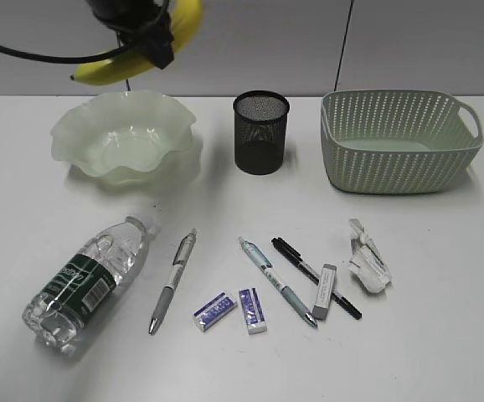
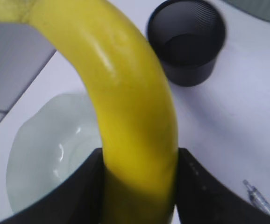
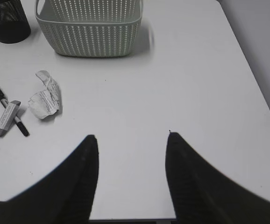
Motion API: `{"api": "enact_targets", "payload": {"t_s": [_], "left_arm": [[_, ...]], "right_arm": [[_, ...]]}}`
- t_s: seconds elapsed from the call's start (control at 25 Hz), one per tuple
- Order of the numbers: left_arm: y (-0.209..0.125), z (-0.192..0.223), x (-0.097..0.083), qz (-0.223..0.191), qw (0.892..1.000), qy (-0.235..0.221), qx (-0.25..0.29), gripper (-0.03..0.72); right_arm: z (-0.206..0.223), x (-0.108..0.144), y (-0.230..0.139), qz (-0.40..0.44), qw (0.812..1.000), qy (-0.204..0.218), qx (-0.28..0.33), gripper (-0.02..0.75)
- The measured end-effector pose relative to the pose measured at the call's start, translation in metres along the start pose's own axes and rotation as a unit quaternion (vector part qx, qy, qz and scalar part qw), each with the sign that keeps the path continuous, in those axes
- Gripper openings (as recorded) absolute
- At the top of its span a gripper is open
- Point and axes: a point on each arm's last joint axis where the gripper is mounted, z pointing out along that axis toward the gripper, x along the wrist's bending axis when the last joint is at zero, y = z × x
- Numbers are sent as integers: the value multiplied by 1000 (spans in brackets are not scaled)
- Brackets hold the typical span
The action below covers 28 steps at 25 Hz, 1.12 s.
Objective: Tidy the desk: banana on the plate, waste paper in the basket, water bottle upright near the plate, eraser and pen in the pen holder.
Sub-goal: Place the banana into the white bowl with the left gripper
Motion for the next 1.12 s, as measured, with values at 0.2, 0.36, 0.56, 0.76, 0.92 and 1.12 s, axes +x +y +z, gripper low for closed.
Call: {"api": "enact_targets", "payload": {"t_s": [0.2, 0.36, 0.56, 0.76, 0.92, 1.12], "left_arm": [[-37, 38, 54, -97, 995, 3, 26, 328], [-64, 79, 76, -140, 989, -7, 49, 328], [-77, 112, 77, -154, 986, -16, 63, 328], [-74, 116, 79, -158, 986, -10, 44, 405], [-75, 113, 77, -158, 986, -16, 53, 510], [-67, 73, 76, -173, 983, -23, 60, 517]], "right_arm": [[0, 0, 0, 0, 1000, 0, 0, 382], [0, 0, 0, 0, 1000, 0, 0, 382], [0, 0, 0, 0, 1000, 0, 0, 382], [0, 0, 0, -1, 1000, 0, 0, 382], [0, 0, 0, -1, 1000, 0, 0, 382], [0, 0, 0, -1, 1000, 0, 0, 382]]}}
